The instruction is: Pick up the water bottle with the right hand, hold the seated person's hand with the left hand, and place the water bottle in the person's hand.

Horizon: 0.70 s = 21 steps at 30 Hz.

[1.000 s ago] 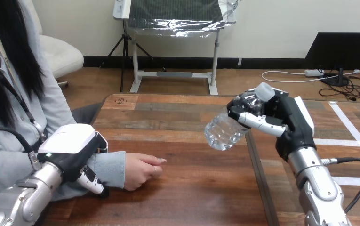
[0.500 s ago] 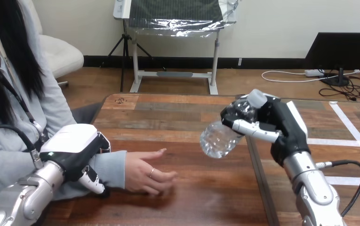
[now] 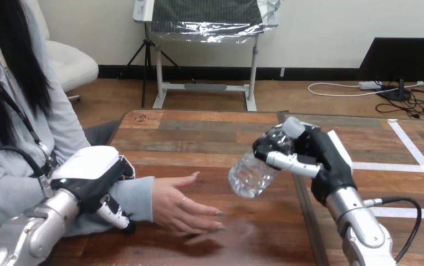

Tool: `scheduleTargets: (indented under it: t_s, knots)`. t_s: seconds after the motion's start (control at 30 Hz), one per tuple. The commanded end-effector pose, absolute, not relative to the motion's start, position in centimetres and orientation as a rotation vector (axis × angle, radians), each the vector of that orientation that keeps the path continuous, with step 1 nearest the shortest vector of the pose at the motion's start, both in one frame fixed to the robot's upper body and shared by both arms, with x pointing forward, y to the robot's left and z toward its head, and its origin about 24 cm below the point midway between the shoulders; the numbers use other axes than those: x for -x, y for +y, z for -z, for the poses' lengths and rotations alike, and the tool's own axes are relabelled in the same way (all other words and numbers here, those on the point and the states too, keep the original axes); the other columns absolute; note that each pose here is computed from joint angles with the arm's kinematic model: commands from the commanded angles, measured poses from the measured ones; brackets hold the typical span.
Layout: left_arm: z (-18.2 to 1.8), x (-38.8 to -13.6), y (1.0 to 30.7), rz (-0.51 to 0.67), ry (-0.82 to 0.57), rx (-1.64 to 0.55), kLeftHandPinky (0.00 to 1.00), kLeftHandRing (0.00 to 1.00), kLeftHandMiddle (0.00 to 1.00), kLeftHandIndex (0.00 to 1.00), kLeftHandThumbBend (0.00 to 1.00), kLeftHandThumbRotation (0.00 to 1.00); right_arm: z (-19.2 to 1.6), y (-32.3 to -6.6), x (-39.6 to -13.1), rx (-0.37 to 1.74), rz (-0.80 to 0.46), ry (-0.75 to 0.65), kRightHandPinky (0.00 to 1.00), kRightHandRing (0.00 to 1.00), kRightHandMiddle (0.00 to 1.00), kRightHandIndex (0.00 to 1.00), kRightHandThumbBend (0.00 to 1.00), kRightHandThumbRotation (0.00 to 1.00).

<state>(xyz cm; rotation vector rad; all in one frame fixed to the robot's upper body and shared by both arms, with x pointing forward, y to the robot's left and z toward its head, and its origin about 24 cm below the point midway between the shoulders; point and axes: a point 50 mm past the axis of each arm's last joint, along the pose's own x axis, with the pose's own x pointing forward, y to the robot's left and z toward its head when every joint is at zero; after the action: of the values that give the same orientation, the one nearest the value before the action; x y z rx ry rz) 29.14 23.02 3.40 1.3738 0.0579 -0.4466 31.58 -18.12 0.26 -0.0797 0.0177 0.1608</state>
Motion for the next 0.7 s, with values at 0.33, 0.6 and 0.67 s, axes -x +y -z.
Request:
scheduleTargets:
  t_s: [0.33, 0.6, 0.67]
  knots:
    - [-9.7, -31.3, 21.0, 0.364, -0.207, -1.361, 0.18, 0.24, 0.3, 0.29, 0.83, 0.0, -4.5, -16.2, -34.4, 0.102, -0.208, -0.151, 0.35, 0.41, 0.48, 0.46, 0.77, 0.0]
    - [-10.9, -31.5, 20.4, 0.363, -0.234, -1.357, 0.18, 0.24, 0.31, 0.3, 0.82, 0.0, -4.4, -15.5, -34.5, 0.099, -0.226, -0.146, 0.34, 0.4, 0.47, 0.46, 0.78, 0.0]
    - [-11.2, -31.6, 20.2, 0.366, -0.238, -1.357, 0.18, 0.24, 0.31, 0.31, 0.81, 0.0, -4.4, -15.3, -34.5, 0.103, -0.23, -0.145, 0.34, 0.4, 0.47, 0.46, 0.78, 0.0]
